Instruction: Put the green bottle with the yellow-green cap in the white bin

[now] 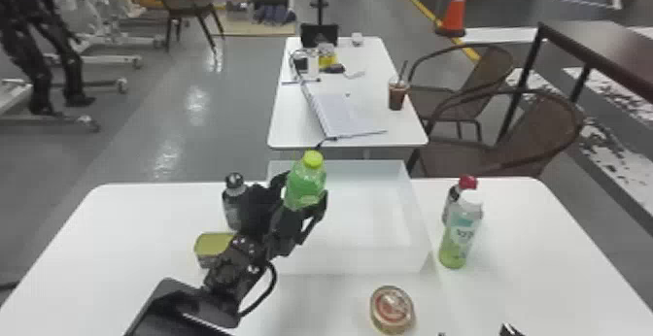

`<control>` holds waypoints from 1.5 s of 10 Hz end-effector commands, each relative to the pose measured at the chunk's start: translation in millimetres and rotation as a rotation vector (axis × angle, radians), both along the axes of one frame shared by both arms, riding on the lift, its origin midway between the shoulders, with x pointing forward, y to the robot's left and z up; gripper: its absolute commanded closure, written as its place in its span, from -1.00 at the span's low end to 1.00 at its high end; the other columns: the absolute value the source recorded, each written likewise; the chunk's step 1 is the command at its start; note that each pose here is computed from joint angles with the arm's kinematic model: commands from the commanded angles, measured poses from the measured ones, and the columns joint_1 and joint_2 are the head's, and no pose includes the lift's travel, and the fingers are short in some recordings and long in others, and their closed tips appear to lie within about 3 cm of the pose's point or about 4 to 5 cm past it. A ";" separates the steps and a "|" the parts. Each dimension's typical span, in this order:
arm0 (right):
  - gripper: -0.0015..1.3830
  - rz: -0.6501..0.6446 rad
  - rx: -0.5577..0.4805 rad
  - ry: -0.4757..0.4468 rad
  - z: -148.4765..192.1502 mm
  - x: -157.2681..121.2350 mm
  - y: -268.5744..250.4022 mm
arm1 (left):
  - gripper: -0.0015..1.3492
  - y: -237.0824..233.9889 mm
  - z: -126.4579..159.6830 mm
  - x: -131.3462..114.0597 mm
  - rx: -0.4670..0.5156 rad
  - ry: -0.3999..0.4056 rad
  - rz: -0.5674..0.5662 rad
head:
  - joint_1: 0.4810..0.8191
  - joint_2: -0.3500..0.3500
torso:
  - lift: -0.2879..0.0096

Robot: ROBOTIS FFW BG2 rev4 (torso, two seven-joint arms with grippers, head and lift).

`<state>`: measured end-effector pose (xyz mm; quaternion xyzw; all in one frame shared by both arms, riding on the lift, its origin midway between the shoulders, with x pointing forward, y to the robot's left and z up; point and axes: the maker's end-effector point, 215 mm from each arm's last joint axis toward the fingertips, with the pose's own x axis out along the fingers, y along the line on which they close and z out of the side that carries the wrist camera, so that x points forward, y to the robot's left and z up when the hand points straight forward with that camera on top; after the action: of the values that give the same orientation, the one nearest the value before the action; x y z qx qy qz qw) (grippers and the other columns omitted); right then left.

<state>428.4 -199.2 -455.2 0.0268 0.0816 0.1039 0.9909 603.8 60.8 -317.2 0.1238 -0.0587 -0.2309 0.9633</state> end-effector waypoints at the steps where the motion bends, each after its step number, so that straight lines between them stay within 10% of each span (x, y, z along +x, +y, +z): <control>1: -0.85 0.000 0.001 -0.003 0.9 0.7 0.2 | -0.16 -14.2 -12.5 6.9 0.088 -0.006 -0.029 | -0.60 0.00 | 0.26; 3: -0.85 -0.001 0.002 -0.001 -0.4 0.7 -0.1 | -0.24 -15.6 -18.7 10.2 0.120 -0.010 -0.026 | -0.60 0.00 | 0.26; 5: -0.85 0.000 0.004 -0.001 -0.3 0.7 0.8 | -0.84 -9.0 -16.4 12.3 0.113 -0.017 -0.006 | -0.60 0.00 | 0.26; 15: -0.85 0.001 0.004 -0.002 0.1 -1.4 -0.5 | -0.81 149.8 -47.9 -80.8 -0.080 0.039 0.299 | -0.60 0.00 | 0.26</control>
<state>427.1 -200.4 -455.3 0.0288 0.0806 0.1038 0.9909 531.6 196.9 -362.4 0.0903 -0.0320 -0.0967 0.9907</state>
